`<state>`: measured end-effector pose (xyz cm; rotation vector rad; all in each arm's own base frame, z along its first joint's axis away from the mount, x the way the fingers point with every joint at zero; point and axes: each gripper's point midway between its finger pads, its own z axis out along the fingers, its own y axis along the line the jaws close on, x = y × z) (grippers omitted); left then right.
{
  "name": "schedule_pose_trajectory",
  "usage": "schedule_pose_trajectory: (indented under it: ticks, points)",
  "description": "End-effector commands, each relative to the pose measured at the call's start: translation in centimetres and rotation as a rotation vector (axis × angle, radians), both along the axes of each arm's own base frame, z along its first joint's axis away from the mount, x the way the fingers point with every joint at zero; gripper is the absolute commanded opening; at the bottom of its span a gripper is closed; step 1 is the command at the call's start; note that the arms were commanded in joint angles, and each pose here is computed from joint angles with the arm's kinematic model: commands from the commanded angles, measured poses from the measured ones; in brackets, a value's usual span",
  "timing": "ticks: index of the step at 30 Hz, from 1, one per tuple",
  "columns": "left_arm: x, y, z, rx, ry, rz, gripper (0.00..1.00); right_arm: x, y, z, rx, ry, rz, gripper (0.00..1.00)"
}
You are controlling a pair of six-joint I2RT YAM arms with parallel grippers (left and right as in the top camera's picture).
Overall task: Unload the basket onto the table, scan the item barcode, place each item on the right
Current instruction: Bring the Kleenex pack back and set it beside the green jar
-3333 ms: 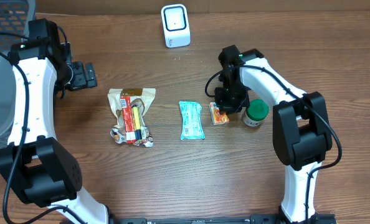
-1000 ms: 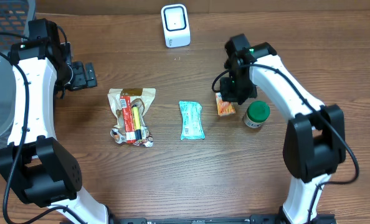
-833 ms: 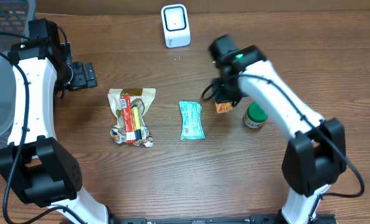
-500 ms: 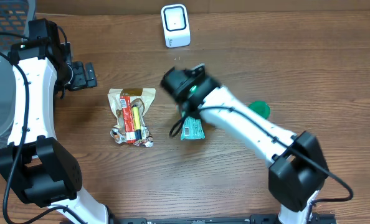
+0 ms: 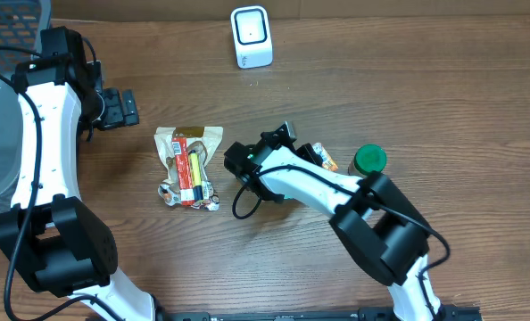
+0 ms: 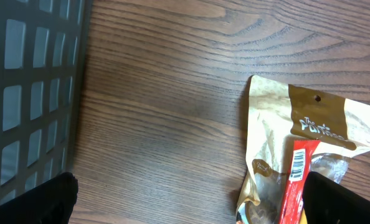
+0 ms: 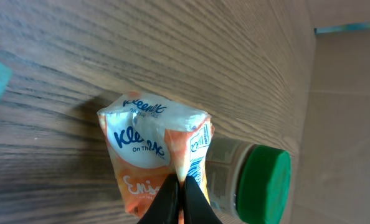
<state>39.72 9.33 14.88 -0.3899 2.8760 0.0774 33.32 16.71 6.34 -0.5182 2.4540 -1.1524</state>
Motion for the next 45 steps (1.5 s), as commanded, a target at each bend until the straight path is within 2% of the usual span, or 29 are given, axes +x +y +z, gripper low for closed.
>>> schedule_pose_trajectory:
  ticks: [1, 15, 25, 31, 37, 39, 41, 43, 45]
  points:
    - [0.4, -0.1, 1.4, 0.005, -0.040, -0.019, 1.00, 0.7, -0.5, -0.3, -0.065, -0.053, 0.006, 0.04]
    - [0.4, -0.1, 1.4, 0.006, -0.040, -0.019, 1.00, -0.3, -0.3, -2.8, -0.049, 0.018, -0.017, 0.04]
    - [0.4, -0.1, 1.4, 0.006, -0.040, -0.019, 1.00, -0.6, -0.3, -2.6, -0.060, 0.030, -0.014, 0.27]
    - [0.4, -0.1, 1.4, 0.006, -0.040, -0.019, 1.00, -0.3, -0.1, -2.0, -0.044, 0.009, -0.029, 0.29]
    - [0.4, -0.1, 1.4, 0.006, -0.040, -0.019, 1.00, 0.9, 0.9, 0.9, 0.024, -0.059, -0.072, 0.32]
    - [0.4, -0.1, 1.4, 0.006, -0.040, -0.019, 1.00, 1.3, 1.1, 2.2, 0.062, -0.069, -0.089, 0.42]
    - [0.4, -0.1, 1.4, 0.006, -0.040, -0.019, 1.00, 1.5, 0.9, 3.1, 0.110, -0.054, -0.121, 0.56]
    - [0.4, -0.1, 1.4, 0.006, -0.040, -0.019, 1.00, 1.3, 0.4, 3.4, 0.188, 0.012, -0.178, 0.64]
    - [0.4, -0.1, 1.4, 0.006, -0.040, -0.019, 1.00, 1.0, 0.3, 2.8, 0.258, 0.107, -0.206, 0.65]
